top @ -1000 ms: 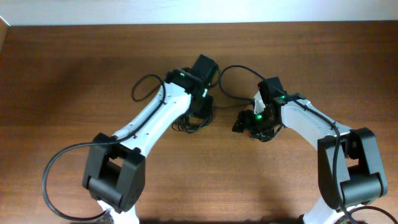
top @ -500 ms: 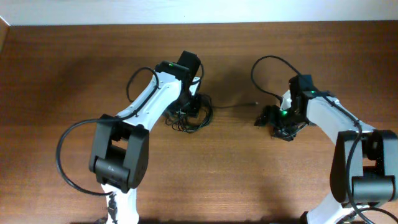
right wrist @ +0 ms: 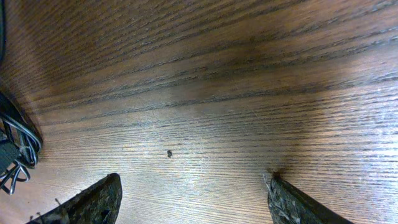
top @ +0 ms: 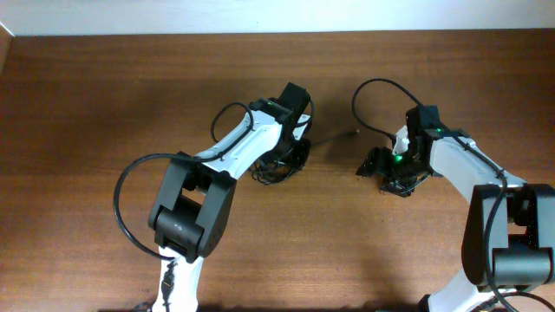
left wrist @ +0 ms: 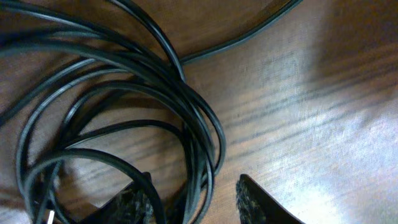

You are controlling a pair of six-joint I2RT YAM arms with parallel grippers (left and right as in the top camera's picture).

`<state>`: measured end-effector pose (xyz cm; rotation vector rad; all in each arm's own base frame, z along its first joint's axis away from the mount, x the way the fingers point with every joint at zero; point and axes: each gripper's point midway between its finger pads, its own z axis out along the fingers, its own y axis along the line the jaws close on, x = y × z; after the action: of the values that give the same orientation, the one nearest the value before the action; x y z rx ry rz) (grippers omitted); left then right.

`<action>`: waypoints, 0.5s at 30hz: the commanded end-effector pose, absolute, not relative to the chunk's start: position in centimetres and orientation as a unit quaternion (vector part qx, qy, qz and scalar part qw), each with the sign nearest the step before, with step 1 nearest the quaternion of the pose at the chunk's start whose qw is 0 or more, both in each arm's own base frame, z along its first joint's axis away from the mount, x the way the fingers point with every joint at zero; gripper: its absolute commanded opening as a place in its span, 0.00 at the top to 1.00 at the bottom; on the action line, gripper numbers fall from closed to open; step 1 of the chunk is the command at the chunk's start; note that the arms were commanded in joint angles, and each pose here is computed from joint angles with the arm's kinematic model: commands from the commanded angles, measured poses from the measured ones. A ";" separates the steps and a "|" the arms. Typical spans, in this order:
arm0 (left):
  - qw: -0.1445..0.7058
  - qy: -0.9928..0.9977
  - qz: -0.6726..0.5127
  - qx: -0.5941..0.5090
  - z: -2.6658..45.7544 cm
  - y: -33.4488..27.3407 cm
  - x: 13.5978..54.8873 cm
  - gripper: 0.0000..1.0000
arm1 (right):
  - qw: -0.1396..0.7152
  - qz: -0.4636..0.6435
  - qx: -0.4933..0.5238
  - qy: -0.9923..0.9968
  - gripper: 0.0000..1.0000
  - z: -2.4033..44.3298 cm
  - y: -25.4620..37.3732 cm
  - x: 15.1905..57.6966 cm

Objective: Untangle cables

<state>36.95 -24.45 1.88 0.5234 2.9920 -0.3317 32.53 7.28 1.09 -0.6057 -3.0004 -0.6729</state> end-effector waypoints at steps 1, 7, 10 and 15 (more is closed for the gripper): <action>0.051 0.979 -0.098 0.170 1.5 -24.7 37.2 0.64 | 0.028 -0.180 -0.202 -0.962 0.24 -0.9 6.1 30.9; 0.033 0.984 -0.071 0.162 -1.2 -24.4 36.9 0.89 | 0.028 -0.180 -0.201 -0.962 0.24 -0.9 6.1 30.9; 0.038 0.983 -0.073 0.162 -0.6 -24.4 37.0 1.00 | 0.028 -0.180 -0.201 -0.963 0.24 -1.0 6.1 30.9; 0.078 0.981 -0.088 0.151 4.2 -23.7 37.8 1.00 | 0.020 -0.331 -0.091 -0.939 0.24 1.7 10.7 31.0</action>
<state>37.01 -24.74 0.81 0.5013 2.9996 -0.2667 32.39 8.20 1.42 -0.4639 -3.0105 -0.7712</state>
